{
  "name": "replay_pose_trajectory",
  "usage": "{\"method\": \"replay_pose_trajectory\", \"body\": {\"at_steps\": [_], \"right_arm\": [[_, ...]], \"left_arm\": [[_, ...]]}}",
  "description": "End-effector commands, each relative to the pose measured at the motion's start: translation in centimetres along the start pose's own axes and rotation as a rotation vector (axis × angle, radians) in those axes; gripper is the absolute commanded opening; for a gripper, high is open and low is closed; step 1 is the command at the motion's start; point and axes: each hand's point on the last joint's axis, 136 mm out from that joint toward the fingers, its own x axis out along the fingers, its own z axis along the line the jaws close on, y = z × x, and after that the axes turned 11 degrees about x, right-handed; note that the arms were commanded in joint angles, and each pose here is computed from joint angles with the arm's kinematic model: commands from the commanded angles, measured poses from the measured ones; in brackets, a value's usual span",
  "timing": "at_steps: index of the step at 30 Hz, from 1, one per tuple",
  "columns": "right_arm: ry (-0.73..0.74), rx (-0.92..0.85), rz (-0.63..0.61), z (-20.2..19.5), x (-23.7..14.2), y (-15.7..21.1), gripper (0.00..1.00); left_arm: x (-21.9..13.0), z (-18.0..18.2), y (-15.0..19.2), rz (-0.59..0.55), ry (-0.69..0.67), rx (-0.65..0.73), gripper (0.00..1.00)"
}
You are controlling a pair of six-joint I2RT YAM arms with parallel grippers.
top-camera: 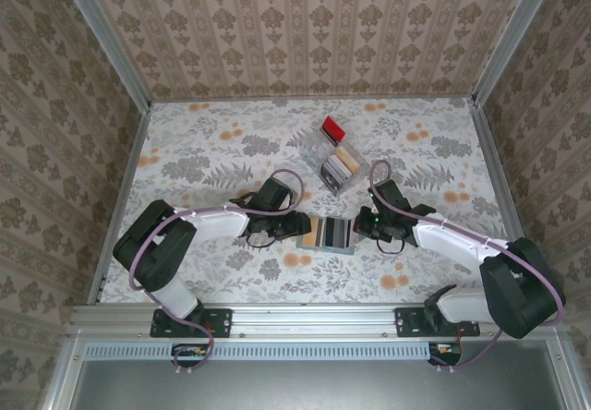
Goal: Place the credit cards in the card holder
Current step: Flip over the card slot in the card holder.
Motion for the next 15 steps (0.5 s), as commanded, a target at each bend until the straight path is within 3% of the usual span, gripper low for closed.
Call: {"method": "replay_pose_trajectory", "body": {"at_steps": [1,15], "right_arm": [[-0.013,0.02,0.034,0.0,0.5,0.8,0.02],[-0.168,0.001,0.006,4.6,-3.1,-0.1,0.02]], "left_arm": [[0.3,-0.4,0.1,0.01,0.005,0.021,0.46],[0.2,-0.5,-0.1,0.004,0.007,0.024,0.42]]}}
